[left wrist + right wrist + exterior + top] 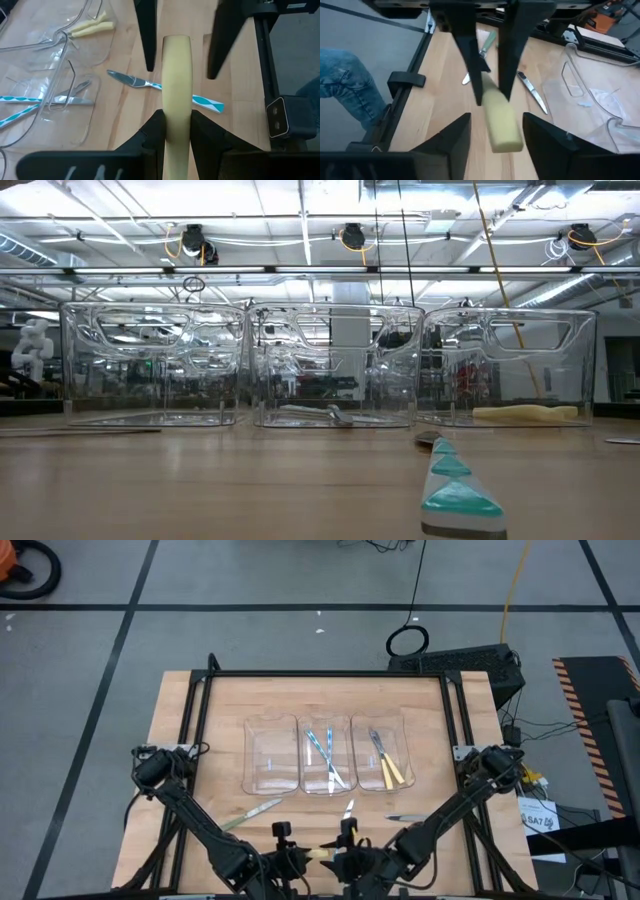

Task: Sort silverware by color (type)
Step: Put the yellow knife into the right transparent bin

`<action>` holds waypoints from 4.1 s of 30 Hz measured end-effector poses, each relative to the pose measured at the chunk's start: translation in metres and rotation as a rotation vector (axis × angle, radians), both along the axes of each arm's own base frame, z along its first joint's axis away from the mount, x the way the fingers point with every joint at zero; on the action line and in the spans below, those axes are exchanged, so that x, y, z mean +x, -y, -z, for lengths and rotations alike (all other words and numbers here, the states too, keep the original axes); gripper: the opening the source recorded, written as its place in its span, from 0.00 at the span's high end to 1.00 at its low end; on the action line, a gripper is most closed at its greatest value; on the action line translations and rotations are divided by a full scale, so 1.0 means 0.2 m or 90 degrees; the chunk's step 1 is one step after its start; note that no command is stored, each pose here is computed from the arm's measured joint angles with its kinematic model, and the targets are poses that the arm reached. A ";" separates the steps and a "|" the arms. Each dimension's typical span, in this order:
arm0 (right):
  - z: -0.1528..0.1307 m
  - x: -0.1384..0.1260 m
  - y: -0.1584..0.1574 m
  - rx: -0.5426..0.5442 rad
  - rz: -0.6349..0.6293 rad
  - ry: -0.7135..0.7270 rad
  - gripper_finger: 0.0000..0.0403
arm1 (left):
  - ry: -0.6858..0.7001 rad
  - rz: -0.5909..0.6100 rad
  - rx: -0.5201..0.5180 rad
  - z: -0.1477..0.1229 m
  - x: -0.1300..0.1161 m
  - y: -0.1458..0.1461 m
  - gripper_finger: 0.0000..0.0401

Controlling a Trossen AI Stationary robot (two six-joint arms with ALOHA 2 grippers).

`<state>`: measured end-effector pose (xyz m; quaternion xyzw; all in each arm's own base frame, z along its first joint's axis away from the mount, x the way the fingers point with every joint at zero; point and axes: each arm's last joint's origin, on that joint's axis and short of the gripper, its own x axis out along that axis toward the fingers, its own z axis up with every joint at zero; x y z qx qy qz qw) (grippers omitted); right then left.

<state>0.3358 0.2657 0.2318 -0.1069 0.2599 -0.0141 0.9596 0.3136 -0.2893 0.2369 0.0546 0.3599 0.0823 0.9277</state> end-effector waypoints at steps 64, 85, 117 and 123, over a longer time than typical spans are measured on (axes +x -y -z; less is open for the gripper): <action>-0.33 -0.40 -0.05 -0.081 0.106 0.110 0.82 | 0.108 -0.021 0.023 -0.20 -0.20 0.19 0.35; -0.58 -0.61 0.42 -0.098 0.242 0.037 0.82 | 0.100 -0.039 0.017 -0.20 -0.14 0.14 0.35; -0.43 -0.54 0.84 -0.134 0.476 -0.290 0.82 | 0.058 -0.061 -0.012 -0.07 -0.09 0.16 0.35; -0.34 -0.54 0.86 -0.146 0.493 -0.335 0.82 | 0.057 -0.057 -0.009 -0.07 -0.09 0.16 0.35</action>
